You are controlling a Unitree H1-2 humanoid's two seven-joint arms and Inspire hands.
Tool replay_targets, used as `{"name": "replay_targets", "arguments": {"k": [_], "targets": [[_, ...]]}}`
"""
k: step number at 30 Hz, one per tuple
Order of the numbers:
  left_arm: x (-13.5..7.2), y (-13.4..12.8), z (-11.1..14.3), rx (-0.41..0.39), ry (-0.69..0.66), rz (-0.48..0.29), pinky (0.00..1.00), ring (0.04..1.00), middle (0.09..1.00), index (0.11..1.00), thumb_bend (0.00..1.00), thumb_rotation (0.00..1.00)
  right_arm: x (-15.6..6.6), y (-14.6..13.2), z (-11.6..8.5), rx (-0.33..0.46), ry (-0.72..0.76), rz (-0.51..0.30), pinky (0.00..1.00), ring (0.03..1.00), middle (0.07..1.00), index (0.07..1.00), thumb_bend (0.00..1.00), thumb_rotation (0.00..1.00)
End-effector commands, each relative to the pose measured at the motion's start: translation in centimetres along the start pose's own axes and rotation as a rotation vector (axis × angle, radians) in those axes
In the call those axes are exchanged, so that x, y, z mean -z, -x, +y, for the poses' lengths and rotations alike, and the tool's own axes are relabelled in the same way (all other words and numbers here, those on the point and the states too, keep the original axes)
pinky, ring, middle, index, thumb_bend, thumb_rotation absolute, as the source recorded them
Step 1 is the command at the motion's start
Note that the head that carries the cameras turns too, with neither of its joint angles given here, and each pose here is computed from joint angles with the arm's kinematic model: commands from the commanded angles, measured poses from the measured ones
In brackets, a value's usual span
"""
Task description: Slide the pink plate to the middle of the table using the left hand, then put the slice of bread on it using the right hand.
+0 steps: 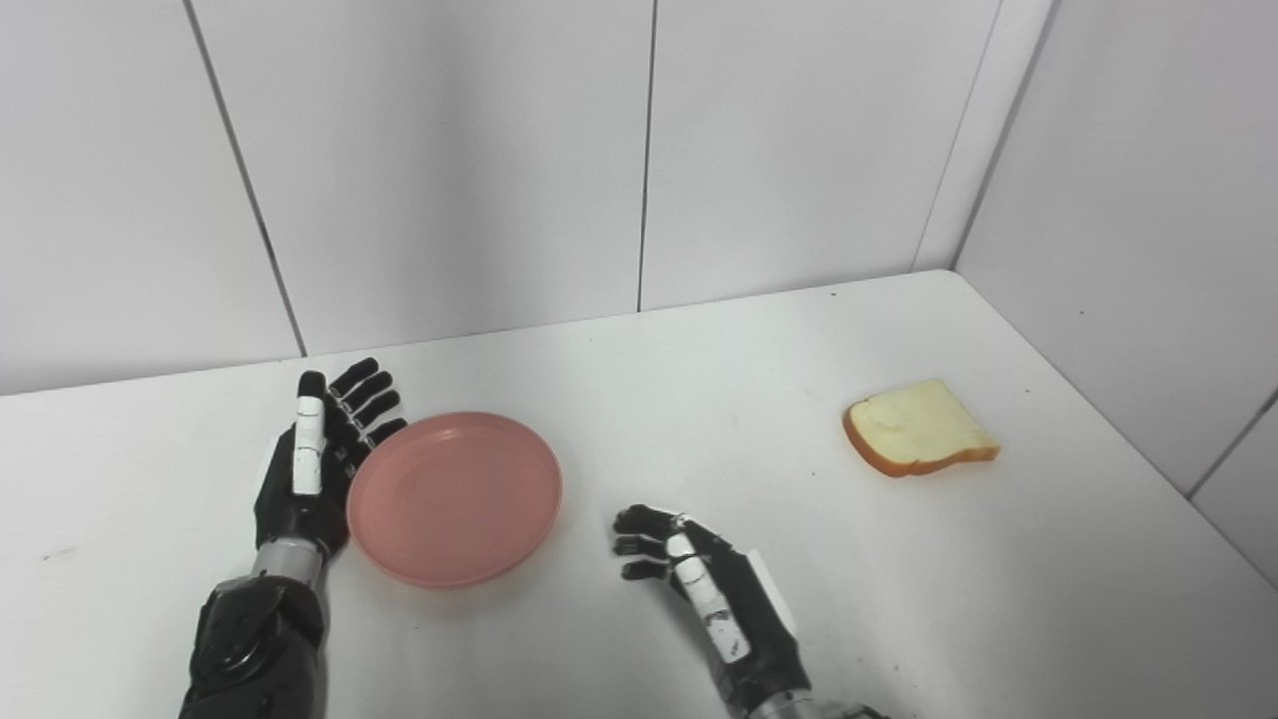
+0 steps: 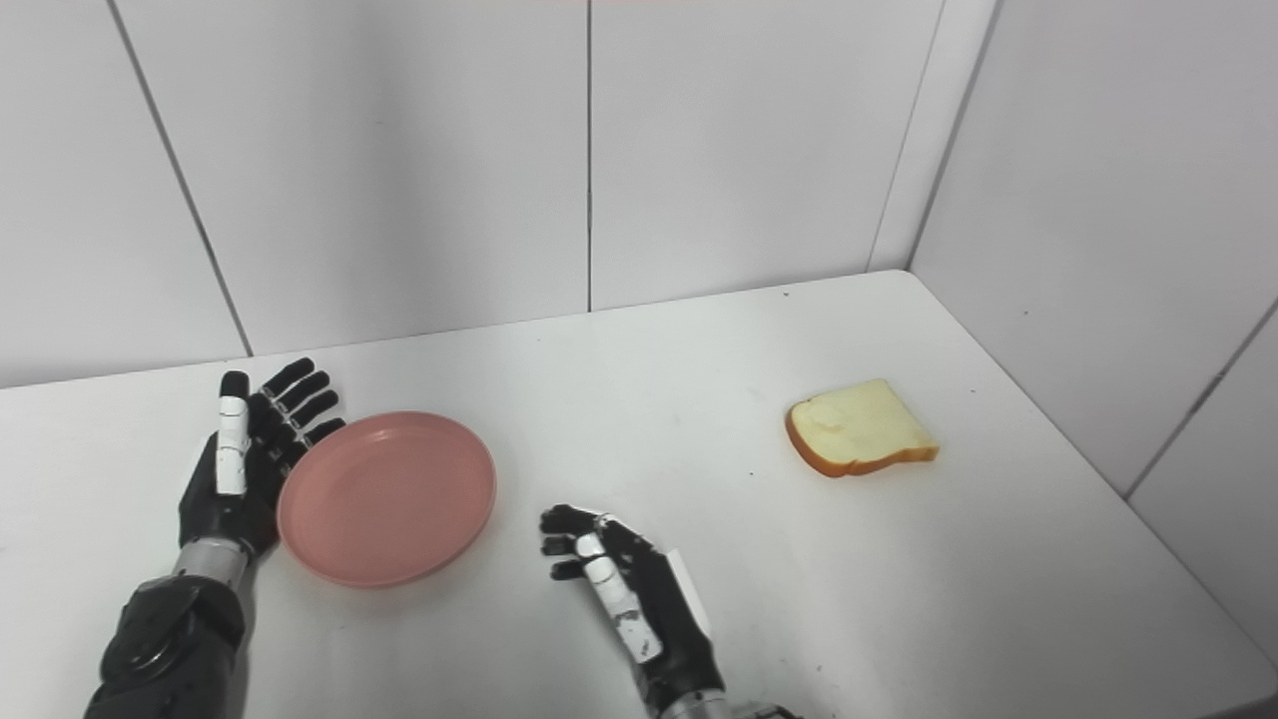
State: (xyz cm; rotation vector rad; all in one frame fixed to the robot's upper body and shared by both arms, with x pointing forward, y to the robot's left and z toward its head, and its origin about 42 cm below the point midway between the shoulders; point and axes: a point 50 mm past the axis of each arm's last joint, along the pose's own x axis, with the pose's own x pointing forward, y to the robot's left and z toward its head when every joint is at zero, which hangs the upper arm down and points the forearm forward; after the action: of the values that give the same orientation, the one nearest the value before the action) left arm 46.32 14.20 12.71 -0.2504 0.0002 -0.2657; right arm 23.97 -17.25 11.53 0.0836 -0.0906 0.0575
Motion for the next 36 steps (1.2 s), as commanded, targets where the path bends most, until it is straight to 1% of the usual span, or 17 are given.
{"name": "replay_targets", "arguments": {"k": [1, 5, 7, 12, 17, 23, 25, 26, 31, 34, 36], "targets": [[1.9, 0.8, -0.6, 0.007, 0.020, 0.086, 0.69, 0.802, 0.796, 0.716, 0.96, 0.86, 1.5, 1.4, 2.1, 0.042, -0.070, 0.057, 0.67, 0.734, 0.760, 0.701, 0.72, 0.89], [2.7, 1.2, -1.2, 0.022, 0.018, 0.104, 0.69, 0.790, 0.783, 0.718, 0.97, 0.86, 1.7, 1.3, 2.5, 0.045, -0.067, 0.051, 0.69, 0.737, 0.766, 0.710, 0.73, 0.88], [2.9, 1.3, -1.4, 0.021, 0.029, 0.112, 0.69, 0.788, 0.794, 0.727, 0.96, 0.86, 1.8, 1.1, 2.7, 0.046, -0.066, 0.051, 0.69, 0.740, 0.766, 0.716, 0.74, 0.88], [3.3, 1.7, -2.2, 0.011, 0.045, 0.112, 0.72, 0.789, 0.793, 0.731, 0.96, 0.87, 1.7, 1.0, 3.0, 0.050, -0.041, 0.059, 0.67, 0.737, 0.766, 0.731, 0.74, 0.90], [3.7, 2.0, -3.1, -0.012, 0.059, 0.109, 0.78, 0.806, 0.814, 0.715, 0.96, 0.85, 1.7, 1.0, 3.1, 0.051, -0.041, 0.057, 0.68, 0.741, 0.769, 0.735, 0.76, 0.90], [4.0, 2.2, -2.9, -0.008, 0.042, 0.125, 0.79, 0.811, 0.828, 0.721, 0.95, 0.86, 1.8, 1.0, 3.1, 0.048, -0.023, 0.035, 0.68, 0.745, 0.773, 0.741, 0.76, 0.90], [4.1, 2.3, -2.7, -0.005, 0.035, 0.126, 0.79, 0.814, 0.816, 0.715, 0.93, 0.86, 1.6, 1.2, 3.0, 0.051, -0.021, 0.028, 0.68, 0.744, 0.774, 0.754, 0.72, 0.90], [4.1, 2.4, -2.6, -0.005, 0.031, 0.126, 0.80, 0.815, 0.816, 0.716, 0.93, 0.86, 1.4, 1.3, 2.9, 0.055, -0.019, 0.024, 0.68, 0.744, 0.774, 0.755, 0.72, 0.90], [4.5, 2.6, -2.3, -0.004, 0.022, 0.134, 0.76, 0.809, 0.812, 0.712, 0.94, 0.85, 0.0, 1.9, 2.2, 0.073, 0.023, -0.047, 0.68, 0.754, 0.791, 0.793, 0.72, 0.93], [4.5, 2.6, -2.2, 0.008, 0.015, 0.137, 0.75, 0.809, 0.814, 0.708, 0.93, 0.85, -2.0, 2.1, 1.5, 0.081, 0.043, -0.137, 0.67, 0.759, 0.803, 0.825, 0.72, 0.94], [4.5, 2.4, -2.2, 0.007, 0.021, 0.138, 0.74, 0.802, 0.809, 0.705, 0.93, 0.85, -3.4, 2.0, 1.0, 0.089, 0.048, -0.201, 0.67, 0.760, 0.808, 0.840, 0.72, 0.93]]}}
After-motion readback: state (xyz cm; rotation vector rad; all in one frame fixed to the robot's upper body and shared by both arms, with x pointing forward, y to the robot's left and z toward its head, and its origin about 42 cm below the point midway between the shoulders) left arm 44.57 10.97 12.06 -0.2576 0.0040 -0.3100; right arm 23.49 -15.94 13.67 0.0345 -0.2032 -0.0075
